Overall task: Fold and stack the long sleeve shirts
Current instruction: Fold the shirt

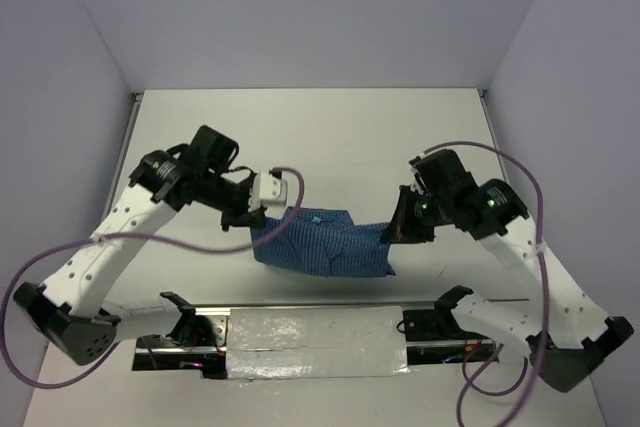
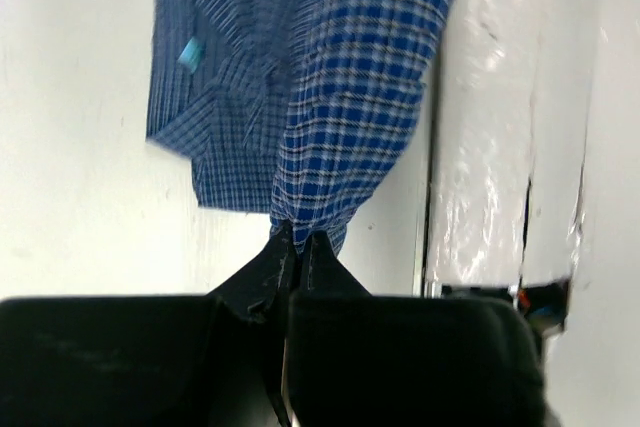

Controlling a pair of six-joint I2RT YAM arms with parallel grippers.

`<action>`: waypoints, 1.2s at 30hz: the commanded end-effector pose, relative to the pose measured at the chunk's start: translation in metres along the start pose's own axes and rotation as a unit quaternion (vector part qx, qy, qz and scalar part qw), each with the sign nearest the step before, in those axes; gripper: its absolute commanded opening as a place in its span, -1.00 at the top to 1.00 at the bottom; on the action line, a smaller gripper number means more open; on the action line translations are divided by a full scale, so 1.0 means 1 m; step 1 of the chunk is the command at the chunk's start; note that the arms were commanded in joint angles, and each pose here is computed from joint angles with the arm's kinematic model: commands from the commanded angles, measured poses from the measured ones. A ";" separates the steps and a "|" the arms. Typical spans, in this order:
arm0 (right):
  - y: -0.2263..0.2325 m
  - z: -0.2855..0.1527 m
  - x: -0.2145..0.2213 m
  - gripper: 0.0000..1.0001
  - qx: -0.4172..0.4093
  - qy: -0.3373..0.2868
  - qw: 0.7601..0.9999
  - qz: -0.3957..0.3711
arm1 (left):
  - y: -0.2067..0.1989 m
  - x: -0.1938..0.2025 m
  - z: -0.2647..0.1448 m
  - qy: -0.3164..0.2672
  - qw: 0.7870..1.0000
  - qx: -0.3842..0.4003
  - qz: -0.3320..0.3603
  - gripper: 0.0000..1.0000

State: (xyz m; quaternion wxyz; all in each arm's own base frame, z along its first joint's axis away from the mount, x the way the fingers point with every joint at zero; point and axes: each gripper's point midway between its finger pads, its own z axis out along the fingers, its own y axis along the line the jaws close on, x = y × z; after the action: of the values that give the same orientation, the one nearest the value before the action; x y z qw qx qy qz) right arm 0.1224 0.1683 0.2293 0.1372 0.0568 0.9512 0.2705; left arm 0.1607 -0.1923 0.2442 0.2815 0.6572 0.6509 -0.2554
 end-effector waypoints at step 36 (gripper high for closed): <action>-0.112 0.177 -0.261 0.06 0.159 -0.106 0.980 0.060 | 0.247 0.145 0.083 0.083 0.889 -0.176 -0.415 -0.58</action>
State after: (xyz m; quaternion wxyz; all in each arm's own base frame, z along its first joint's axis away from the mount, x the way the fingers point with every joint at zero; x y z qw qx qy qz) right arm 0.3826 0.1330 0.0482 0.1268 0.1537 0.9693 0.1439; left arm 0.3843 -0.1589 0.0685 0.1663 0.3126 0.9128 -0.2036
